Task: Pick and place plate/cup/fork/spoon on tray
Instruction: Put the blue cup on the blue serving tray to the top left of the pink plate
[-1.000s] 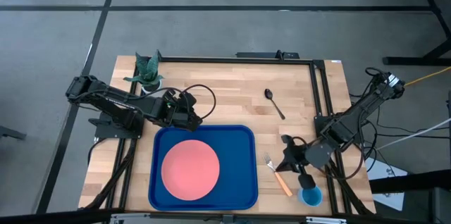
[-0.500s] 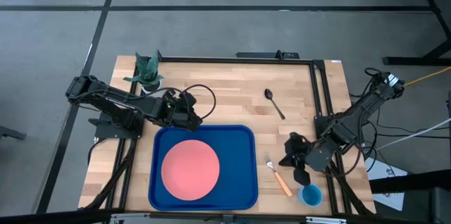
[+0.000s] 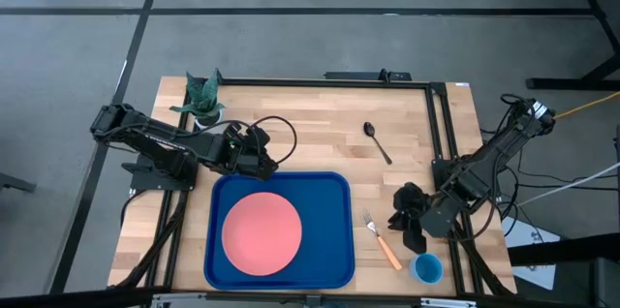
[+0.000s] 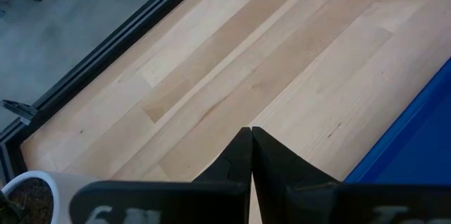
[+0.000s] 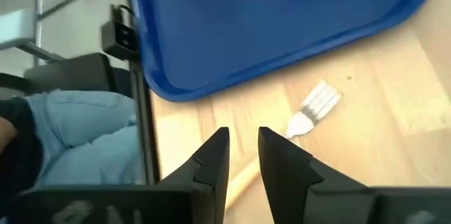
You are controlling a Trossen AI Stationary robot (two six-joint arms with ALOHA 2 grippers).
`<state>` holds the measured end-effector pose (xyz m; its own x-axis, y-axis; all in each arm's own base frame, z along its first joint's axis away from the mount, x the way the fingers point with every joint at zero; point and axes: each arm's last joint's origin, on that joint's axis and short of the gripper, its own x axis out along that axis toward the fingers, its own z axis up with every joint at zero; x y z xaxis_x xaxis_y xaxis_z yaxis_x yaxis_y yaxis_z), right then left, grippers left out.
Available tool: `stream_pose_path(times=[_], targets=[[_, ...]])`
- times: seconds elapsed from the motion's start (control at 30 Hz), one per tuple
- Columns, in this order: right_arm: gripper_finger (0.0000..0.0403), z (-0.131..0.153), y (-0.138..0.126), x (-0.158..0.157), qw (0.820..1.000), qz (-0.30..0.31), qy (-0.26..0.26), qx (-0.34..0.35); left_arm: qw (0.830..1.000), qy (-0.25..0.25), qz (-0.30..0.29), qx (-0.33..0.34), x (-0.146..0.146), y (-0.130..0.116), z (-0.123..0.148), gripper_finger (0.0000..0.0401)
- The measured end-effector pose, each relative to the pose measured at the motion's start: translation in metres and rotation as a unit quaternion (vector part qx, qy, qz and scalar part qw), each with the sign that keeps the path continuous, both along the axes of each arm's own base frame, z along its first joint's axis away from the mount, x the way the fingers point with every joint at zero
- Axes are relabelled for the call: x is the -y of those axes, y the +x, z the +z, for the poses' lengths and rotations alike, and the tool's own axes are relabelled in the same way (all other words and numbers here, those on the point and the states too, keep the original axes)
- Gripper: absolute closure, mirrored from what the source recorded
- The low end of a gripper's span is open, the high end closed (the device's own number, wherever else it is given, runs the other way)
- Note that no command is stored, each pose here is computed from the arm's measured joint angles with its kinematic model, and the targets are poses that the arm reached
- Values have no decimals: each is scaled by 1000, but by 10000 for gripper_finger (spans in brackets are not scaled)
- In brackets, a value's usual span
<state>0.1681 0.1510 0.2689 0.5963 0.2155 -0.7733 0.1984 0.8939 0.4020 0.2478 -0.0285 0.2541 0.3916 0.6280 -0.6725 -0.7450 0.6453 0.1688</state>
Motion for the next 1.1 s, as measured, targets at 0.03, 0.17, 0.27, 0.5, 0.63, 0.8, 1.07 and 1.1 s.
stream_pose_path(times=[0.03,0.17,0.27,0.5,0.63,0.8,1.07,1.1], targets=[[321,-1,-1,1,1000,1,-5,-9,1000,0,0,0,0,0,0,401],[321,-4,-5,4,999,-13,-8,-38,1000,0,0,0,0,0,0,401],[321,-4,-6,2,999,-11,-14,-31,1000,0,0,0,0,0,0,401],[321,2,-6,-11,995,84,-45,41,1000,0,0,0,0,0,0,401],[321,14,-1,-24,971,202,-28,123,1000,0,0,0,0,0,0,401],[321,22,-4,-37,943,276,-17,184,1000,0,0,0,0,0,0,401],[321,24,-11,-45,924,314,-49,215,1000,0,0,0,0,0,0,401],[321,26,-10,-46,925,308,-39,221,1000,0,0,0,0,0,0,401]])
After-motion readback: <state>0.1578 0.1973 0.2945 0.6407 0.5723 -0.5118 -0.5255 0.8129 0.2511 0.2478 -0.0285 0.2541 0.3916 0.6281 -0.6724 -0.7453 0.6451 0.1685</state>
